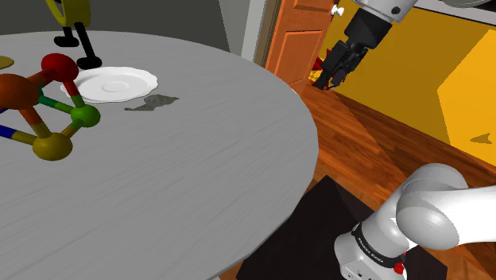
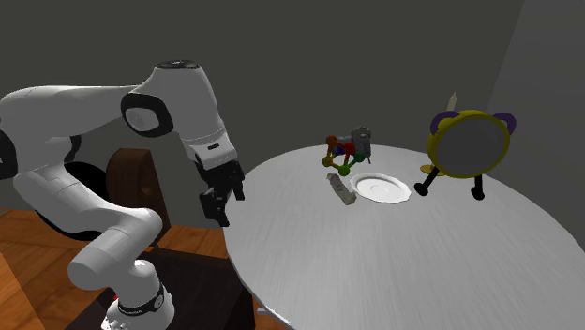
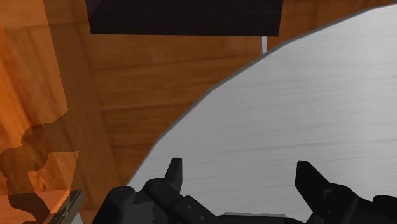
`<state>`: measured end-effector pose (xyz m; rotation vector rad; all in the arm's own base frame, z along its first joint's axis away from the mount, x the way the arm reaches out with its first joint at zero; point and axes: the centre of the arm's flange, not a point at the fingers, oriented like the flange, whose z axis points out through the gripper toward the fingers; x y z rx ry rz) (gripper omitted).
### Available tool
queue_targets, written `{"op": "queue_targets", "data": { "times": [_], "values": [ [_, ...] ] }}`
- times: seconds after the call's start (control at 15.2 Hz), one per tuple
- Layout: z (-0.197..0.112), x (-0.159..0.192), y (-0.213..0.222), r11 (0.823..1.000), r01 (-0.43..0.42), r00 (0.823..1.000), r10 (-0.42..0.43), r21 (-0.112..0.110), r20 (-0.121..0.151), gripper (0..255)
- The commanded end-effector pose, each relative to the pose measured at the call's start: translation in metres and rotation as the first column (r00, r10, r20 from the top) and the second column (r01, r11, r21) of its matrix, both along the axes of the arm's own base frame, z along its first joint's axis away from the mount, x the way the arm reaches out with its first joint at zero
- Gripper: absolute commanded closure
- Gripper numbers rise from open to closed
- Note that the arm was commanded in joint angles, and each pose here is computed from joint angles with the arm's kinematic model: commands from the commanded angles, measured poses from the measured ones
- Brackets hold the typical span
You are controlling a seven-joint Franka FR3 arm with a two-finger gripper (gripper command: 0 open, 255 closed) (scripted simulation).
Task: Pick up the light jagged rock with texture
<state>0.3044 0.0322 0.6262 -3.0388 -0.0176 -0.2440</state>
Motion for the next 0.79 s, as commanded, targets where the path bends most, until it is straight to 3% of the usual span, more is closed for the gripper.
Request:
{"op": "queue_targets", "data": {
  "times": [0.0, 0.73],
  "values": [
    [0.000, 0.000, 0.000, 1.000, 0.000, 1.000, 0.000, 0.000, 0.000, 0],
    [-0.022, 0.054, 0.130, 0.990, 0.136, 0.990, -0.134, 0.044, -0.047, 0]
  ]
}}
